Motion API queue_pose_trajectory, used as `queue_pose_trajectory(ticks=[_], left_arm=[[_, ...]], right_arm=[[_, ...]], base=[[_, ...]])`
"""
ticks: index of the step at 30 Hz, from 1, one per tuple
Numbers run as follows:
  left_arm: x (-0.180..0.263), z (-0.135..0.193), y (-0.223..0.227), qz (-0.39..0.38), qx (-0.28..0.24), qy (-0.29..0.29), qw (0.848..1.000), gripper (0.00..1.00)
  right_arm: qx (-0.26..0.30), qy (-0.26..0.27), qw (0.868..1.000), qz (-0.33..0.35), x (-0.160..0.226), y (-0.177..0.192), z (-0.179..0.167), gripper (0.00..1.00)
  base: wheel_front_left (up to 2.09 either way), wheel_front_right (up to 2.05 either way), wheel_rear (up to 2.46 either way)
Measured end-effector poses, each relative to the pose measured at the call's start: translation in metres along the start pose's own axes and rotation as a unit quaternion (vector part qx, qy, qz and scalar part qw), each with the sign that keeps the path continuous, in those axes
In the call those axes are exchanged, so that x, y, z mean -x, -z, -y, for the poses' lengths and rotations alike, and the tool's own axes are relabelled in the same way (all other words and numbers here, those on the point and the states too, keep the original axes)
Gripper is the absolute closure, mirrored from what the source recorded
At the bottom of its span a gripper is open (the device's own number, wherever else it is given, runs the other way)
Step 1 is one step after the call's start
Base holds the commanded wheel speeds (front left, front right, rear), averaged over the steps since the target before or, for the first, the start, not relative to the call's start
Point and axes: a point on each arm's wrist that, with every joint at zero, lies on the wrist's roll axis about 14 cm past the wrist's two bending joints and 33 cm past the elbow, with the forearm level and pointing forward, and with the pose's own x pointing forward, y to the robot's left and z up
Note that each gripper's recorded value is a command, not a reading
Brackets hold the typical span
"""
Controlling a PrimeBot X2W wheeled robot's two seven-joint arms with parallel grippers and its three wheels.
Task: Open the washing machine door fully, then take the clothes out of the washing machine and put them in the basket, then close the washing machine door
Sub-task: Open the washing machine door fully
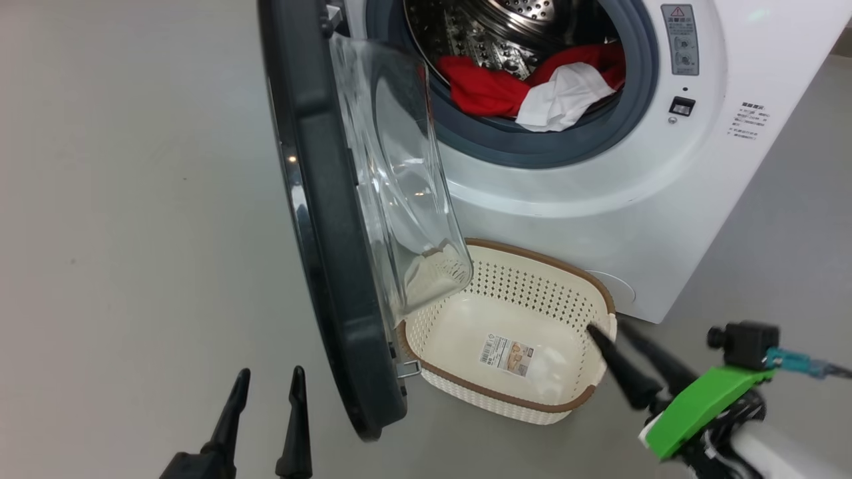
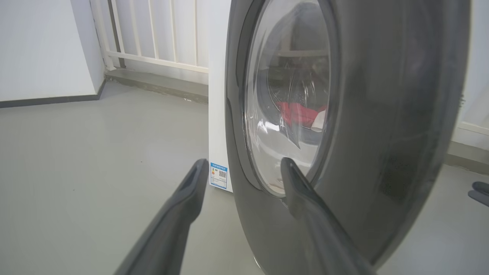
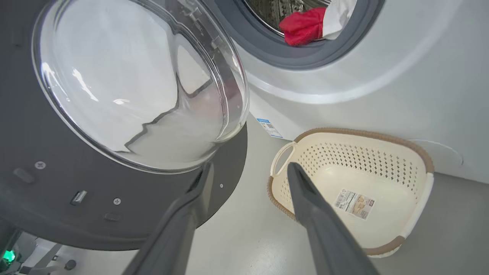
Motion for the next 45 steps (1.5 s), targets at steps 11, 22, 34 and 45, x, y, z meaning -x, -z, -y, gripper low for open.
queue_pose_trajectory(ticks=[11, 22, 34, 45], left_arm=[[-0.001, 0.003, 0.002, -0.002, 0.0, 0.005, 1.0, 0.0], [-0.001, 0.002, 0.001, -0.001, -0.004, 0.005, 1.0, 0.0], [-0.003, 0.002, 0.002, -0.002, -0.005, 0.004, 1.0, 0.0], [-0.012, -0.003, -0.046, 0.072, -0.001, -0.015, 0.997, 1.0]], right_arm=[[0.137, 0.03, 0.986, 0.086, 0.015, -0.037, 0.013, 0.0], [0.22, 0.046, 0.966, 0.129, 0.025, -0.052, 0.01, 0.0], [0.213, 0.063, 0.968, 0.119, 0.029, -0.039, 0.018, 0.0], [0.213, 0.063, 0.968, 0.117, 0.027, -0.038, 0.02, 0.0]], base=[[0.0, 0.0, 0.0], [0.0, 0.0, 0.0], [0.0, 0.0, 0.0], [0.0, 0.0, 0.0]])
